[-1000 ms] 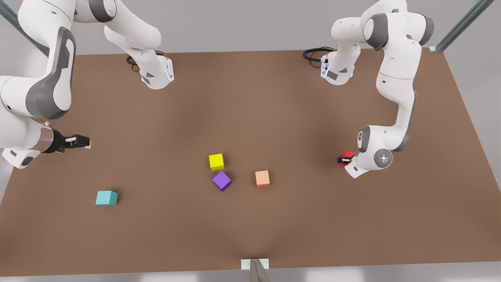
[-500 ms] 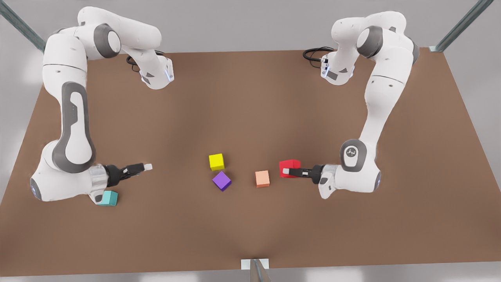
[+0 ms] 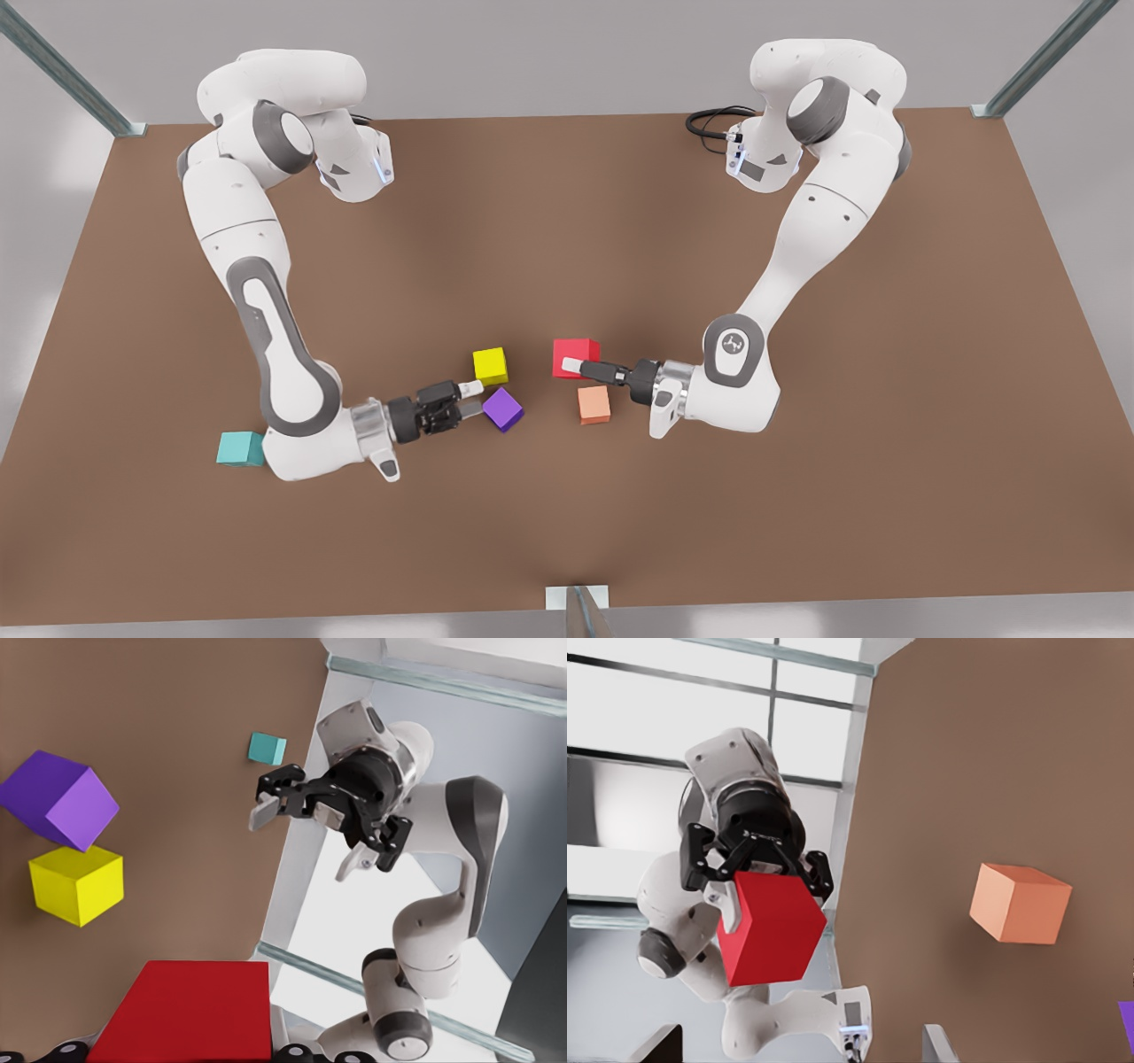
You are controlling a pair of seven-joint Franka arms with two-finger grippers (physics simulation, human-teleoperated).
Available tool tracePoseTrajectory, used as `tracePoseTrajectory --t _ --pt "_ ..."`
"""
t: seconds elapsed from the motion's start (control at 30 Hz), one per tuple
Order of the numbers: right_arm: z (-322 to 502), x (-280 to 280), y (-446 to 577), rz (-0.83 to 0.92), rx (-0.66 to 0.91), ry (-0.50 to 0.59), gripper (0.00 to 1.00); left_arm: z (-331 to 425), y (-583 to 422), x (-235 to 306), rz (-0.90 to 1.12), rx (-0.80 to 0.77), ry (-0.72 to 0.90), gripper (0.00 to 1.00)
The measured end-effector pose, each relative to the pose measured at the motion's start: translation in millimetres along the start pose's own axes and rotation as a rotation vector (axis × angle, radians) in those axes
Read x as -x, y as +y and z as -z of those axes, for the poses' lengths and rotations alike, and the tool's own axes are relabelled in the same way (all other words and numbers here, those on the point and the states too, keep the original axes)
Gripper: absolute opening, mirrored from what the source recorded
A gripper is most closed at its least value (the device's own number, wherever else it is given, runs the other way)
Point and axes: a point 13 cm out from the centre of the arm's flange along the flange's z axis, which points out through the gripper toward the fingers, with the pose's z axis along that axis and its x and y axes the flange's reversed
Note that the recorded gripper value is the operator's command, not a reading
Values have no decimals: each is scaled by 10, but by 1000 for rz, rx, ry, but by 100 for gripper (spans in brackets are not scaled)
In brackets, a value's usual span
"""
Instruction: Pick up red wooden cube and pass to hand red wooden cube and place in blue wooden cube
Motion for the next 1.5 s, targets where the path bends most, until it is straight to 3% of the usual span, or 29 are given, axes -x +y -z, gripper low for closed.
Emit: tracePoseTrajectory --t 0.33,0.7,1.5 --pt "-625 -67 30 422 102 -98 100 -15 71 33 -8 -4 -3 66" --pt "-922 -167 52 717 103 -185 100 -76 74 149 -21 -21 -30 66" --pt "-1437 -98 170 987 108 -292 100 -25 86 201 -33 -19 -52 66"
